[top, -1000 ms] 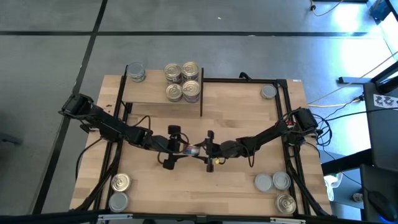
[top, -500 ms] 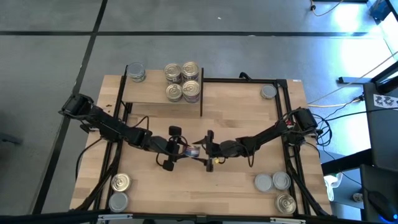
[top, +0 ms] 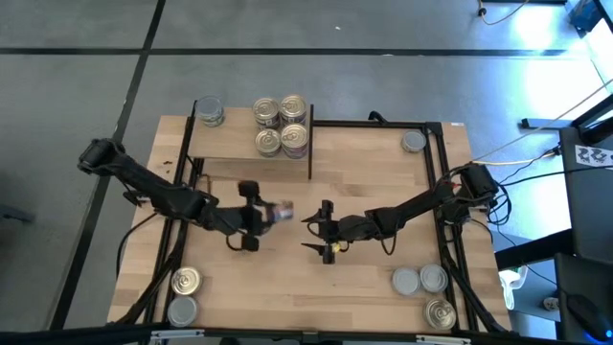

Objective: Stack canned seafood by type on shelf
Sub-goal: Stack the blue tuna can on top of the blue tuna can on the shelf

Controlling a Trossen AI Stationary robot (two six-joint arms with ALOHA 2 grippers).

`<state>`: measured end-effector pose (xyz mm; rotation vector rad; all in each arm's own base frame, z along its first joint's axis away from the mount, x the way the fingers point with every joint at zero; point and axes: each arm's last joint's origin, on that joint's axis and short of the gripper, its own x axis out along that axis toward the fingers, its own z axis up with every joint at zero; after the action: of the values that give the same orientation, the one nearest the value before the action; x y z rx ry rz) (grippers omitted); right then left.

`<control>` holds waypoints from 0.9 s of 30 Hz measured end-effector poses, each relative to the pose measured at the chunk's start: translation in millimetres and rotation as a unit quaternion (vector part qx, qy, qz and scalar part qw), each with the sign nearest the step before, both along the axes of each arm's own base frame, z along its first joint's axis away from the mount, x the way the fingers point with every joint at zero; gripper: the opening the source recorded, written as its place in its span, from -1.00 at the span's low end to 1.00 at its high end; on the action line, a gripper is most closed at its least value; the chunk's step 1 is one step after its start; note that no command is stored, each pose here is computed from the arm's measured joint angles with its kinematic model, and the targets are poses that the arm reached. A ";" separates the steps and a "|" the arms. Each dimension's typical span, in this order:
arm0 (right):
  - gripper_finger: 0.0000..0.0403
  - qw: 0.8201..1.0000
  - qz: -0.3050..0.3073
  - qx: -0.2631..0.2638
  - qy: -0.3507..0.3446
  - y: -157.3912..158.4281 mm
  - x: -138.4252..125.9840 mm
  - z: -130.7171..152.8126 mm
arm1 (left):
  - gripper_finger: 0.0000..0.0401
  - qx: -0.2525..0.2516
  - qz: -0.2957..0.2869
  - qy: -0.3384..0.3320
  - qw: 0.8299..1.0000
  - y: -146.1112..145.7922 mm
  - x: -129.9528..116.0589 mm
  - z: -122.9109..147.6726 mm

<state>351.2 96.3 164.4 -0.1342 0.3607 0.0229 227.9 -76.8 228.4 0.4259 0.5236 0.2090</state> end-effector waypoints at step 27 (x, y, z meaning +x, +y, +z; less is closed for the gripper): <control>0.55 1.000 0.001 -0.006 0.020 -0.9 -1.4 -4.0 | -0.02 0.227 0.225 0.077 0.944 101.0 5.0 55.1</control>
<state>349.8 95.4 160.4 -0.1452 0.4016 0.0254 233.0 24.2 283.5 0.7731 0.7259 0.7517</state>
